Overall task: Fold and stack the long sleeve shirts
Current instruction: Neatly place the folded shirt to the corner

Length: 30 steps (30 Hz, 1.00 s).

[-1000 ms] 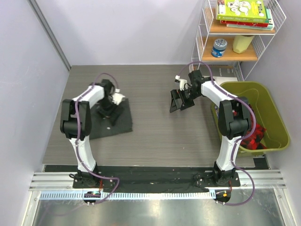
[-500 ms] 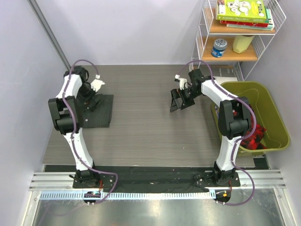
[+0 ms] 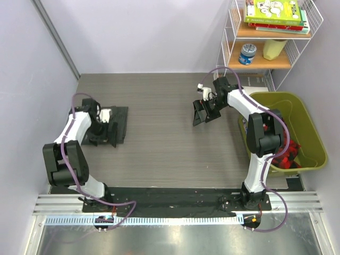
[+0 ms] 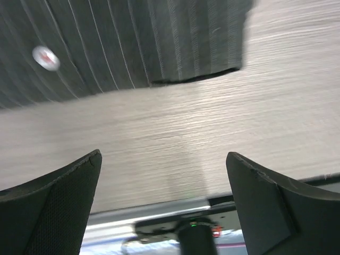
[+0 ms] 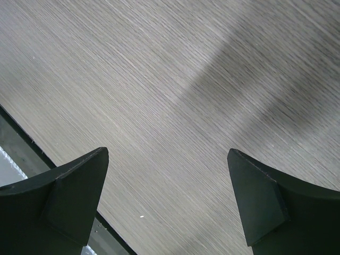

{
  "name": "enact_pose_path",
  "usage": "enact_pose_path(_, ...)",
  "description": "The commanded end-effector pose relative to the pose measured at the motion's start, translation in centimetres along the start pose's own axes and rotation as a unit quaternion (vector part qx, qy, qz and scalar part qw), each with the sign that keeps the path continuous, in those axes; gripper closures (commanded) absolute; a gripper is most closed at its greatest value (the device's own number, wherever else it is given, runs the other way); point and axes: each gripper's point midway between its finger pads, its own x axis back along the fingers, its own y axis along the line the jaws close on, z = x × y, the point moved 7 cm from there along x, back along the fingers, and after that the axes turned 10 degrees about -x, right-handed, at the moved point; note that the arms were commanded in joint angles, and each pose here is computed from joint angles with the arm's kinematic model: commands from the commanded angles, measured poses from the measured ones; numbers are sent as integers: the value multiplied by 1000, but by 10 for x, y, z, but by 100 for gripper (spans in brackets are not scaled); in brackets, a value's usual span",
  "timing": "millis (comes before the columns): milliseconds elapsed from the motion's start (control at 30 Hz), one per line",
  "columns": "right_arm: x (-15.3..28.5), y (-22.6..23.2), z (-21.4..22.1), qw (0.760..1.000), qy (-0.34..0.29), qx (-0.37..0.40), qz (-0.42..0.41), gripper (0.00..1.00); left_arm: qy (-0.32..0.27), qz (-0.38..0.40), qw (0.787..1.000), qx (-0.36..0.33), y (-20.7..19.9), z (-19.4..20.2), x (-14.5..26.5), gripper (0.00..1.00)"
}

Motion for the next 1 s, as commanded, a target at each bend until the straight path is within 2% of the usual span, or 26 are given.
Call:
enact_pose_path(0,20,14,-11,999,-32,26,2,0,-23,-56,995,77,6,-2,-20,0)
enact_pose_path(200,18,11,-12,999,-31,24,4,0,0,-76,990,117,19,-20,-46,0)
enact_pose_path(233,18,11,-12,999,-30,26,5,0,19,-70,990,121,21,-20,-58,0)
enact_pose_path(367,19,10,-13,999,-32,25,10,0,18,-98,989,112,37,-34,-75,0)
enact_pose_path(667,16,7,-12,999,-28,26,13,0,-34,-108,991,77,68,-98,-86,0)
enact_pose_path(967,16,3,-17,999,-32,23,17,0,-80,-124,985,86,101,-159,-96,0)
